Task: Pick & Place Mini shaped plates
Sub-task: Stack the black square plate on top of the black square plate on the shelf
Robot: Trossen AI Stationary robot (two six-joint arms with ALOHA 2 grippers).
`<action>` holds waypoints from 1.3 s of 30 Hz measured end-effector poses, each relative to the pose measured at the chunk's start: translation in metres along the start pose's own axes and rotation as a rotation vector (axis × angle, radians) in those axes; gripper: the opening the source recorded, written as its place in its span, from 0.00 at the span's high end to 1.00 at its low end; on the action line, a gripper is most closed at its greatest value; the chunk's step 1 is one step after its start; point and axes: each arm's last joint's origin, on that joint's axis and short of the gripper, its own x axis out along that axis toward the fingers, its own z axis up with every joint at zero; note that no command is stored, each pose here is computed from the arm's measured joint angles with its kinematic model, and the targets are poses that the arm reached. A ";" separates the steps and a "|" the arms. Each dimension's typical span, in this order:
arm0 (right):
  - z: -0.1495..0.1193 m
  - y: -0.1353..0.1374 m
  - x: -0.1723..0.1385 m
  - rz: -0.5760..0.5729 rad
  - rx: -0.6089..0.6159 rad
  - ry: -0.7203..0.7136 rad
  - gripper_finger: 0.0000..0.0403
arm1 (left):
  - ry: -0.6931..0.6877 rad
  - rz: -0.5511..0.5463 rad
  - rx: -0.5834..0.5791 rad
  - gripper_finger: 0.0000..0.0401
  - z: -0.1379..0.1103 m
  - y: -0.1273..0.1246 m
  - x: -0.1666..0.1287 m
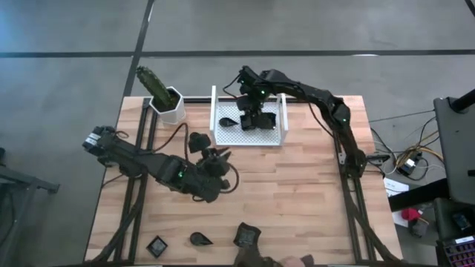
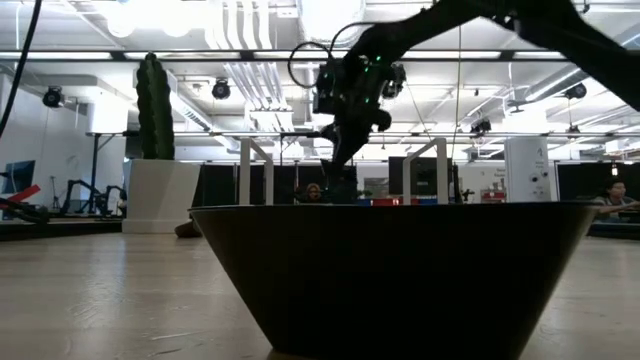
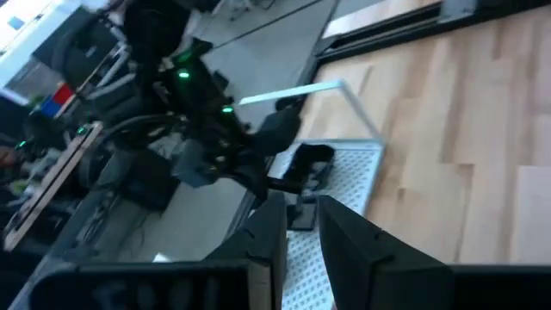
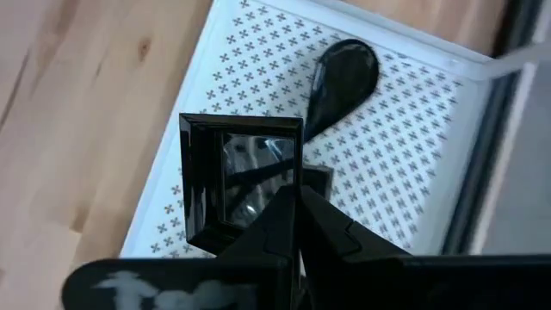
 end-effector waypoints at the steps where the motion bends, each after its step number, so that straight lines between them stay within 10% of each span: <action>1: -0.001 -0.003 0.004 0.022 -0.010 -0.006 0.98 | 0.004 0.015 -0.009 0.83 0.000 0.003 0.001; 23: -0.006 -0.015 0.025 0.105 -0.202 0.026 0.98 | -0.041 0.204 -0.184 0.83 -0.012 0.121 -0.041; 39: -0.010 -0.024 0.038 0.042 -0.216 -0.017 0.98 | 0.013 0.254 -0.135 0.83 -0.020 0.138 -0.036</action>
